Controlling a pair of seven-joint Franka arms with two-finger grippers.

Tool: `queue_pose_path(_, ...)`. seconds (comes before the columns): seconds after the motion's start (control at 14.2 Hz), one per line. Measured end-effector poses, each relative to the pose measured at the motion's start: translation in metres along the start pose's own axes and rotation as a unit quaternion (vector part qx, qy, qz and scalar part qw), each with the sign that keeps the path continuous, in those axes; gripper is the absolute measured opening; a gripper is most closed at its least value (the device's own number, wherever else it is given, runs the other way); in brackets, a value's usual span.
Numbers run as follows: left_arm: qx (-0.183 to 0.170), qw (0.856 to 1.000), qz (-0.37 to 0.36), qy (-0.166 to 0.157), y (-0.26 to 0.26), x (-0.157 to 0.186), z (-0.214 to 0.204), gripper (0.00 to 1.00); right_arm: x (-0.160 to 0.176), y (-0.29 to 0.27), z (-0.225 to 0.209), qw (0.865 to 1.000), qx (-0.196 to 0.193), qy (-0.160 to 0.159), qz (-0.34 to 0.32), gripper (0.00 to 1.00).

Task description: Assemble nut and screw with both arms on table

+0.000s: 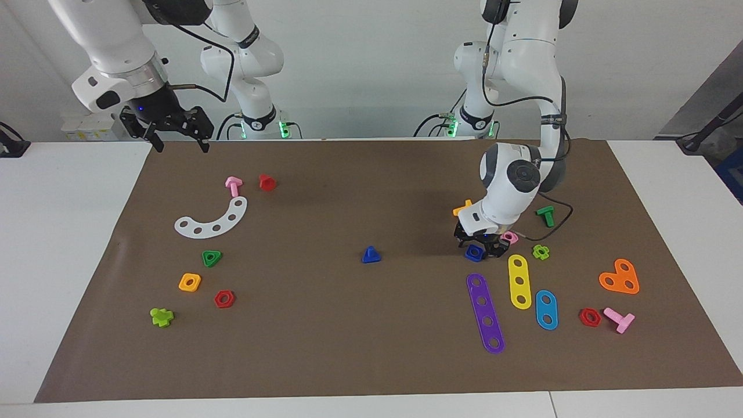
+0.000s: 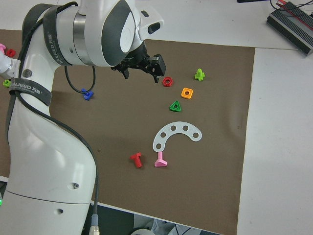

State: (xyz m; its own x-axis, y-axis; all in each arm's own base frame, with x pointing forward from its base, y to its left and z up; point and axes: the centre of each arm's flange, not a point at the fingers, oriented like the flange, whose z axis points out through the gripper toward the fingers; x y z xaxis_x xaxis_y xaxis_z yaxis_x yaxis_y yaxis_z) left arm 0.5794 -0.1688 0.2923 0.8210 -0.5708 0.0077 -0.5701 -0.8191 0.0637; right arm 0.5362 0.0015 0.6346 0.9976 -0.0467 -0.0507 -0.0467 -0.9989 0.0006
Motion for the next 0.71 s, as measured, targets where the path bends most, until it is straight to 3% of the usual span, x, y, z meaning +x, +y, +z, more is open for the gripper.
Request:
queue_pose_path(0.07, 0.000, 1.000, 0.000, 0.000, 0.0003, 0.0000, -0.0004, 0.63, -0.0004, -0.0001, -0.0015, 1.000, 0.000, 0.001, 0.000, 1.00)
queue_pose_path(0.21, 0.001, 1.000, 0.000, 0.002, -0.0007, -0.0001, -0.0022, 0.50, -0.0016, -0.0008, -0.0027, 1.000, 0.000, -0.001, -0.001, 1.00)
queue_pose_path(0.71, 0.001, 1.000, -0.012, 0.006, -0.0008, 0.0015, -0.0045, 0.47, -0.0018, -0.0005, -0.0025, 1.000, -0.001, -0.002, -0.009, 1.00)
